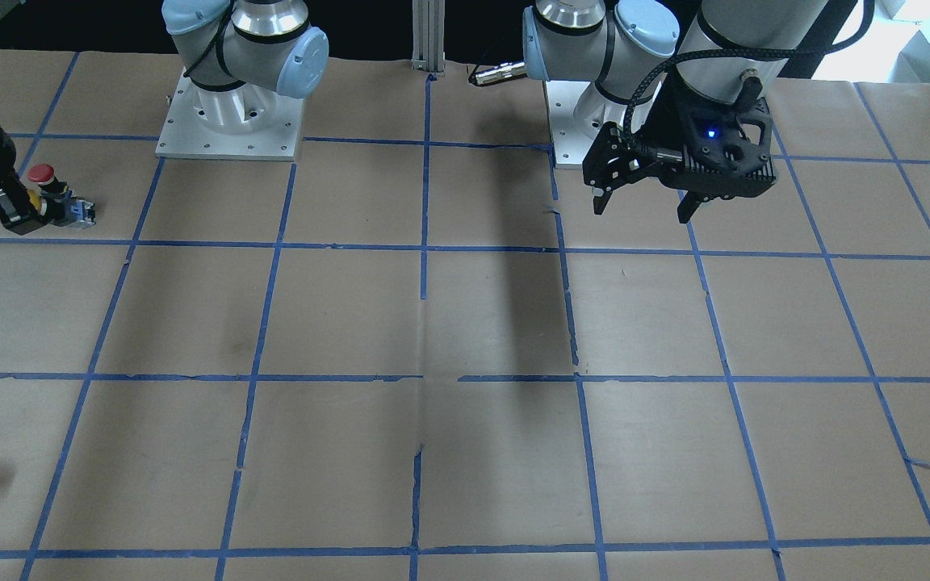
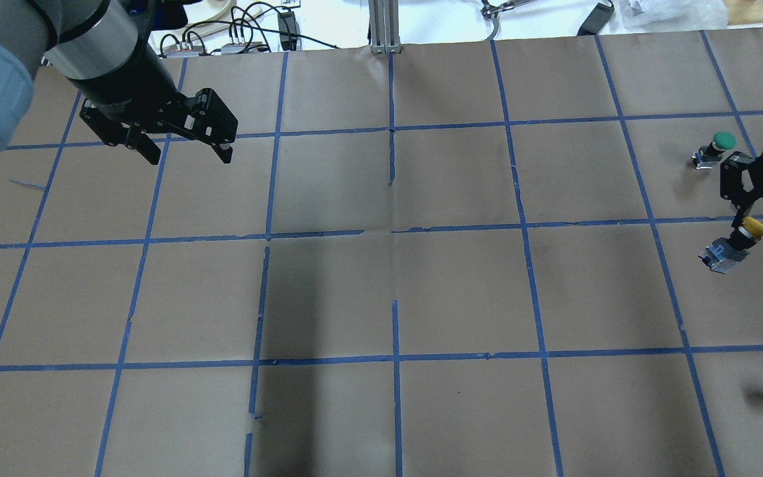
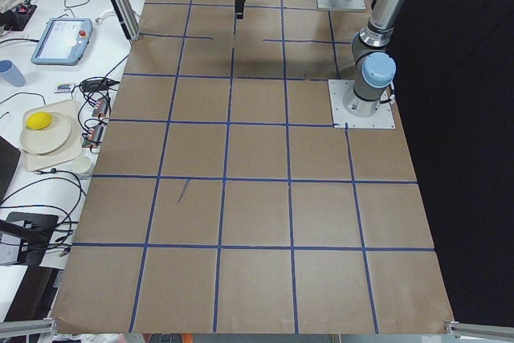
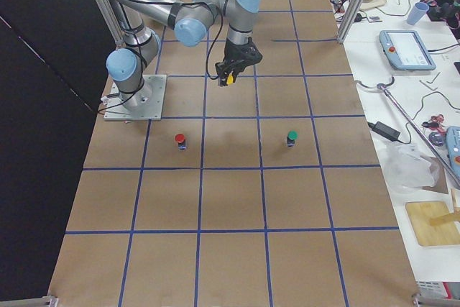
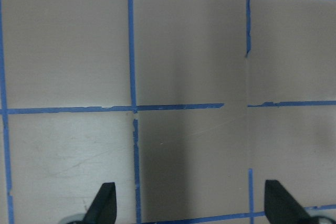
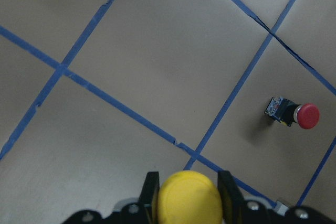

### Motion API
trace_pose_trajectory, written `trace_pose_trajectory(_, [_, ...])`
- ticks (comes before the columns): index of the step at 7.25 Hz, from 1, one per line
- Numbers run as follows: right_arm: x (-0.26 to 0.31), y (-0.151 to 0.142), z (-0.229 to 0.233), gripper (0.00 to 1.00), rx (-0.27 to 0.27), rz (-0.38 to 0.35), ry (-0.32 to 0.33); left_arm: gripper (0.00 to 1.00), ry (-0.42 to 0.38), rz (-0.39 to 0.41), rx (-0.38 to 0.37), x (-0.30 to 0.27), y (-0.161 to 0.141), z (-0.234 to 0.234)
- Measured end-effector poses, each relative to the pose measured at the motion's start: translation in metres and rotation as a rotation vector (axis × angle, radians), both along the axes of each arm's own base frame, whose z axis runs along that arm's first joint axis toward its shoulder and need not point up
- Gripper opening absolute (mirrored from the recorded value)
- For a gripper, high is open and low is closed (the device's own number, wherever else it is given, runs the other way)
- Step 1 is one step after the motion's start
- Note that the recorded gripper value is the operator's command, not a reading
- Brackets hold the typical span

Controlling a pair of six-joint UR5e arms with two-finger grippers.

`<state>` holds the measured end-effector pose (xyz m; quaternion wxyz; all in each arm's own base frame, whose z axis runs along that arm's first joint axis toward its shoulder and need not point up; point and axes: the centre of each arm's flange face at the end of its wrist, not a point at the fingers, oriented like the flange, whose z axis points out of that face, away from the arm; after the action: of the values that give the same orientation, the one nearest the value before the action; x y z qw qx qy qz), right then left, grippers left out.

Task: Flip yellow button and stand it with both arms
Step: 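Carry the button with the right gripper toward the far edge while the left arm withdraws, then lower the button upright onto the table with the right gripper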

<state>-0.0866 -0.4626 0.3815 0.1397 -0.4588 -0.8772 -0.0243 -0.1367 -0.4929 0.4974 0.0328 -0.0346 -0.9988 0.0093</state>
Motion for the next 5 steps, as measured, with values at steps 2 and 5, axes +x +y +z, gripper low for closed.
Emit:
trace_pose_trajectory(2, [-0.027,-0.025,-0.028,0.09,-0.013,-0.012,0.091,0.99,0.037,-0.008,-0.009,-0.003,0.004,0.01])
trace_pose_trajectory(5, [-0.05,-0.049,-0.07,0.09,-0.061,-0.046,0.206,0.99,-0.072,-0.008,-0.041,0.011,0.005,0.031])
